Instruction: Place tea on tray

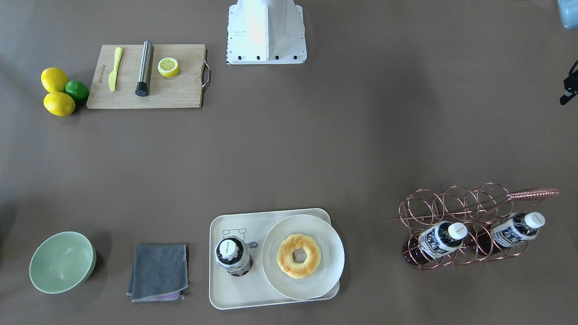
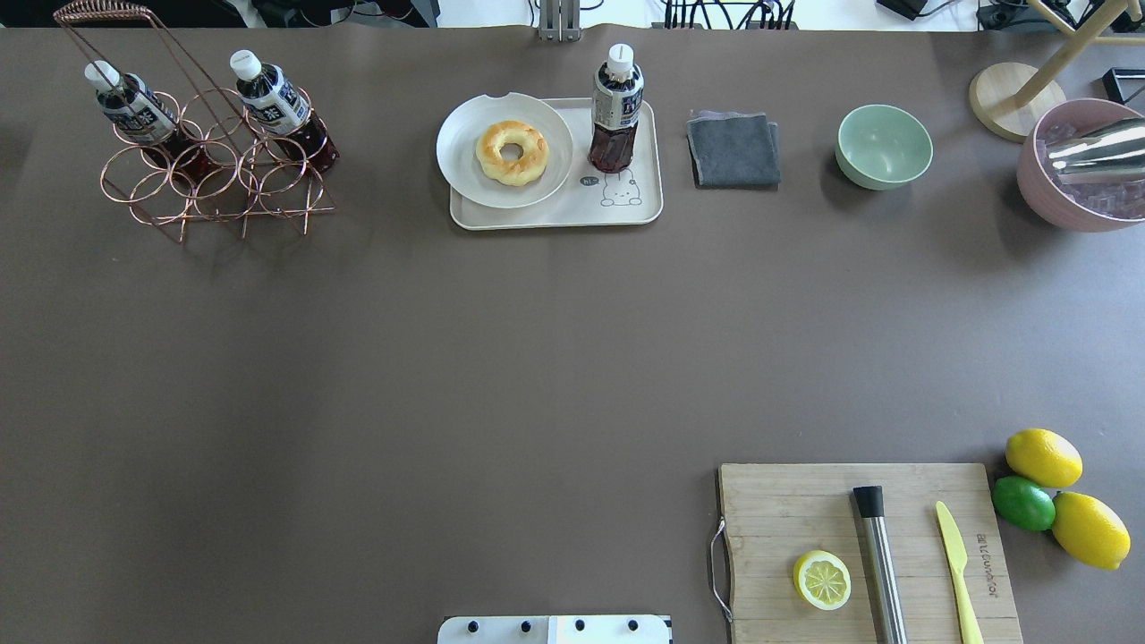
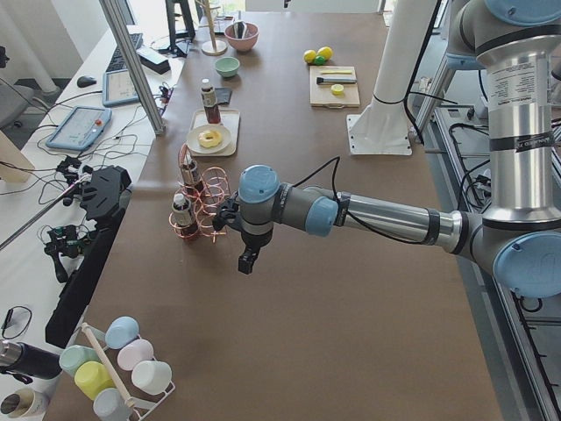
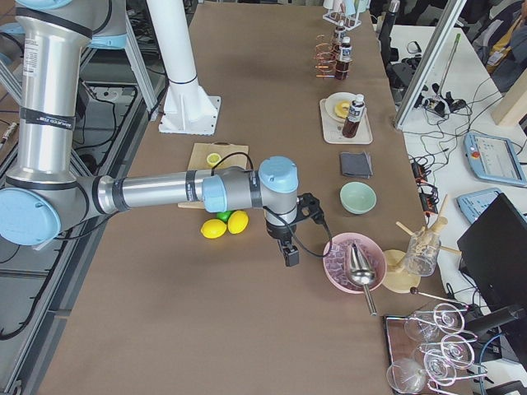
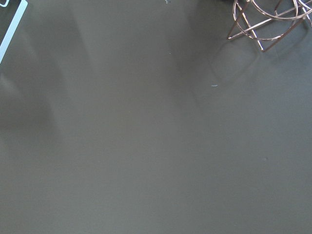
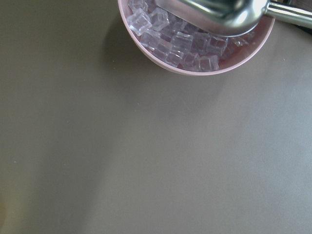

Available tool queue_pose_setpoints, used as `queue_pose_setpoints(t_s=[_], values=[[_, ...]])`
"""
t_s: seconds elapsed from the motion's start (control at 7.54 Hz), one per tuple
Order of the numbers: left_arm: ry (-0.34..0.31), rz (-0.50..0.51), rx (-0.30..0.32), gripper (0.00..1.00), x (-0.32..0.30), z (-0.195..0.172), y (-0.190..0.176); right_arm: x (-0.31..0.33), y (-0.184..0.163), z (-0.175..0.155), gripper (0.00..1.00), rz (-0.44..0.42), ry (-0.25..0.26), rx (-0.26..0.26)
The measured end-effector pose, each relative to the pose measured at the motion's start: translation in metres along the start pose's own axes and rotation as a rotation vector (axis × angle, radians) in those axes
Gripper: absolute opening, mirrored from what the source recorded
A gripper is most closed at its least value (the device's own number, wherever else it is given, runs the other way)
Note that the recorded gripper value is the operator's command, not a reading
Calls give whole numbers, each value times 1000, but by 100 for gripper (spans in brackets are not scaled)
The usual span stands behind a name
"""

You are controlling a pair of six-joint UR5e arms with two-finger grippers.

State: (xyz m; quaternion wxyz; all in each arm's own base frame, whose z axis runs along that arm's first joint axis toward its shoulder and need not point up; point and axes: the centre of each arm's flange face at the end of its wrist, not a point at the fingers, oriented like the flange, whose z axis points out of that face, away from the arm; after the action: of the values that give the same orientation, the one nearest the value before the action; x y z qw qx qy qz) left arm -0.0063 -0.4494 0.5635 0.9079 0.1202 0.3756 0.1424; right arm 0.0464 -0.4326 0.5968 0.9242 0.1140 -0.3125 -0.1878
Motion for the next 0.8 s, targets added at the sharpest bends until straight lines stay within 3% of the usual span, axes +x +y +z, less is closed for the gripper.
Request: queue_pose_setpoints(t_s=[0.27,0.8], values=[[42,20,3,97,-6,0,19,36,28,30,100,-10,-18,18],[-63,36,12,97,-23,-10,31,52,59,29,100,33,-47,58]])
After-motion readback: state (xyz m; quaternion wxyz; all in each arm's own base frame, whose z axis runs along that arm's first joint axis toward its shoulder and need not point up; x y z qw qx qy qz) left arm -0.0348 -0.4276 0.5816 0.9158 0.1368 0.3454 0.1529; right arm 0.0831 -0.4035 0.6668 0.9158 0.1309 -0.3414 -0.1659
